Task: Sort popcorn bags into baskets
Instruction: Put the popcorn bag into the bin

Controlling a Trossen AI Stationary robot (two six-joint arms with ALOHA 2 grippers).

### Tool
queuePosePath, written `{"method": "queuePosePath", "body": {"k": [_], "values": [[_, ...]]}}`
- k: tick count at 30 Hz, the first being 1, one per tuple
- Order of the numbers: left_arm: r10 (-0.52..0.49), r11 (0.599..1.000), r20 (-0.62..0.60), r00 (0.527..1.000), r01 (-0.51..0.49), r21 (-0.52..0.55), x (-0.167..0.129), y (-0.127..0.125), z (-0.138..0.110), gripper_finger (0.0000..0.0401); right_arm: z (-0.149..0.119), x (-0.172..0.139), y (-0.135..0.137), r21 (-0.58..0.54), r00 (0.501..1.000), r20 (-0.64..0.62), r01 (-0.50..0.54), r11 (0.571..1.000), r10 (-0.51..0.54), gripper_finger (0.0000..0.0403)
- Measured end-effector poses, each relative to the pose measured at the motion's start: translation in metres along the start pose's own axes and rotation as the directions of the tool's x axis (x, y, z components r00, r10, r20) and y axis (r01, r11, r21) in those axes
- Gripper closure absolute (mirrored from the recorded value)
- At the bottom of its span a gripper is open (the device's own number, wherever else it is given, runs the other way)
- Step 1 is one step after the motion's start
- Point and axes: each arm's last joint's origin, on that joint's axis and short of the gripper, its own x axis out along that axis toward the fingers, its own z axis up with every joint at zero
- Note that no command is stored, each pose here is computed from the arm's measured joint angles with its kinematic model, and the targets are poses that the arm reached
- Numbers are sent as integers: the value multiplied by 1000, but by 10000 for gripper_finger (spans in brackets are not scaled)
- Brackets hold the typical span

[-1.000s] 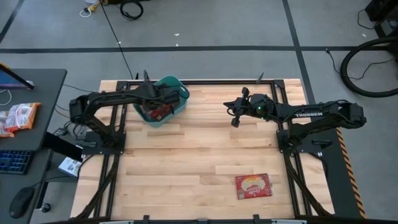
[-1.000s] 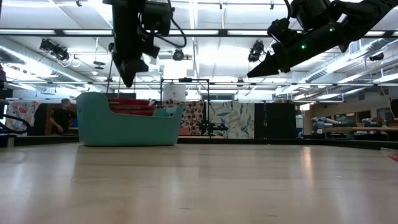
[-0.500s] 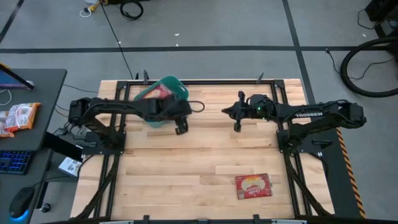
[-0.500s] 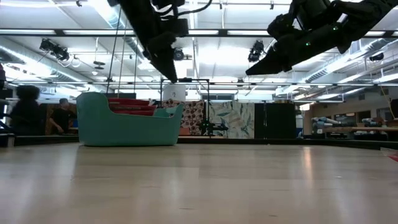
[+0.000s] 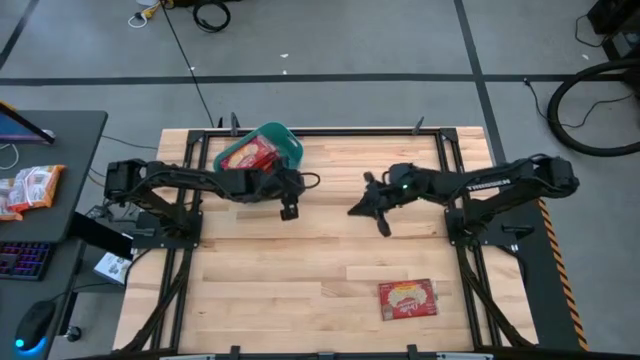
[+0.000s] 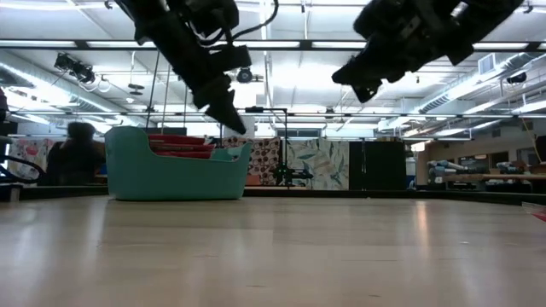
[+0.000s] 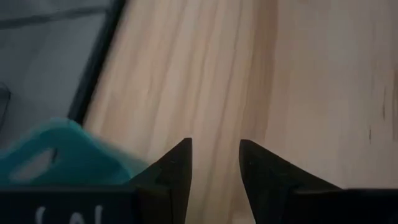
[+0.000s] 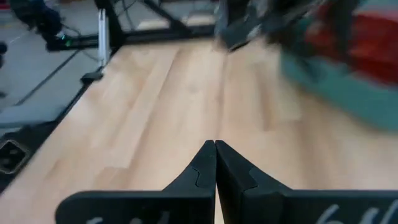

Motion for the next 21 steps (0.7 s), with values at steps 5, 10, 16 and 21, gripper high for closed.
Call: {"method": "queuePosePath", "body": {"k": [5,10,16,21], "values": [[7,1000,58,998,-8,16,-5,3,6,264,-3,25,11,119,969,-216,-93,989,117,396],[8,999,38,999,-9,35,-5,3,4,264,-23,35,27,367,808,-474,-180,912,350,394],[33,996,41,999,-36,79,-5,4,5,264,-51,38,62,586,564,-608,-156,795,559,393],[42,994,42,998,-46,103,-6,4,7,264,-67,45,87,640,439,-649,-129,758,622,393]]}}
